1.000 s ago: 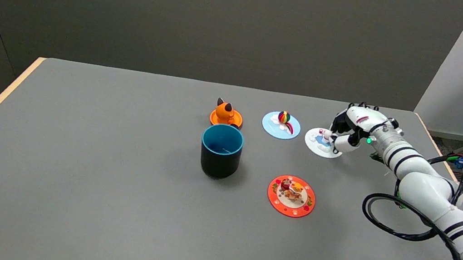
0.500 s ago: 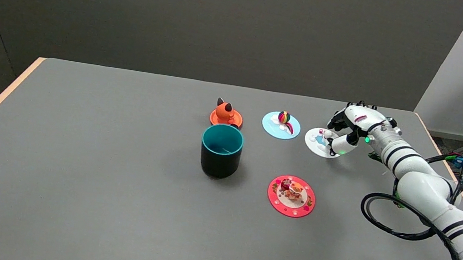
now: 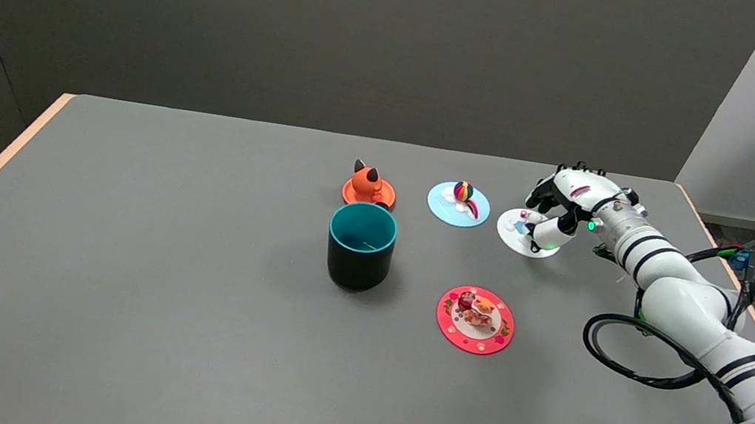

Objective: Pick up the white cup lid.

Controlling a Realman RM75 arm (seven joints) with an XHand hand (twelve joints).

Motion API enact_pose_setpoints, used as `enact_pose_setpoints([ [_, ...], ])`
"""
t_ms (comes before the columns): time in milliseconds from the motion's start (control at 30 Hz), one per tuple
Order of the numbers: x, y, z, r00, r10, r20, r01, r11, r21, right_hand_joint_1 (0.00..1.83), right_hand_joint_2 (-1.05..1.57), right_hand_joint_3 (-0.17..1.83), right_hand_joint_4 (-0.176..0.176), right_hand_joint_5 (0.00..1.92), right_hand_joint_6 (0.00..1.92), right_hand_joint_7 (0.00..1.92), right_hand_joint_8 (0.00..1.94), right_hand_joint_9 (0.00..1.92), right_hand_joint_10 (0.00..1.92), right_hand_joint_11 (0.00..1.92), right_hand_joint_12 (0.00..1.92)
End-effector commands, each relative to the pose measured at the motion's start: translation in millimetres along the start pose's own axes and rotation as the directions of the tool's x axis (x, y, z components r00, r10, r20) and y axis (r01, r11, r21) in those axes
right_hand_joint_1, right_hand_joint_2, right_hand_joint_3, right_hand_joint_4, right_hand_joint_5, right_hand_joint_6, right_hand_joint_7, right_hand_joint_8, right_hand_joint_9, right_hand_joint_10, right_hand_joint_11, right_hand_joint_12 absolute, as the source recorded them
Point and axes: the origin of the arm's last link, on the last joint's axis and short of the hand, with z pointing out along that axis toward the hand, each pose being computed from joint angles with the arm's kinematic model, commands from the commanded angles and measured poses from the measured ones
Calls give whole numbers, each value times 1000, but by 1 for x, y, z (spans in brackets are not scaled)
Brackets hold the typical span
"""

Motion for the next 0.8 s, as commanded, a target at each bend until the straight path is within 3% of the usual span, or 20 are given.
enact_pose_setpoints([
  [33, -1, -5, 1, 1000, 2, -1, -2, 1000, 11, 883, 646, 845, -33, 813, 298, 866, 498, 756, 229, 152, 165],
  [333, -1, -5, 1, 1000, 10, -4, -10, 1000, 8, 849, 637, 925, -33, 812, 351, 838, 613, 772, 266, 174, 154],
  [500, 0, -5, 1, 1000, 12, -8, -12, 1000, 7, 862, 650, 908, -23, 827, 372, 842, 648, 782, 305, 181, 156],
  [600, -1, -5, 1, 1000, 14, -10, -14, 1000, 6, 911, 695, 793, -15, 845, 362, 857, 622, 792, 319, 185, 168],
  [800, -2, -4, 0, 1000, 14, -10, -14, 1000, 5, 927, 678, 823, 1, 862, 424, 859, 660, 798, 325, 208, 149],
])
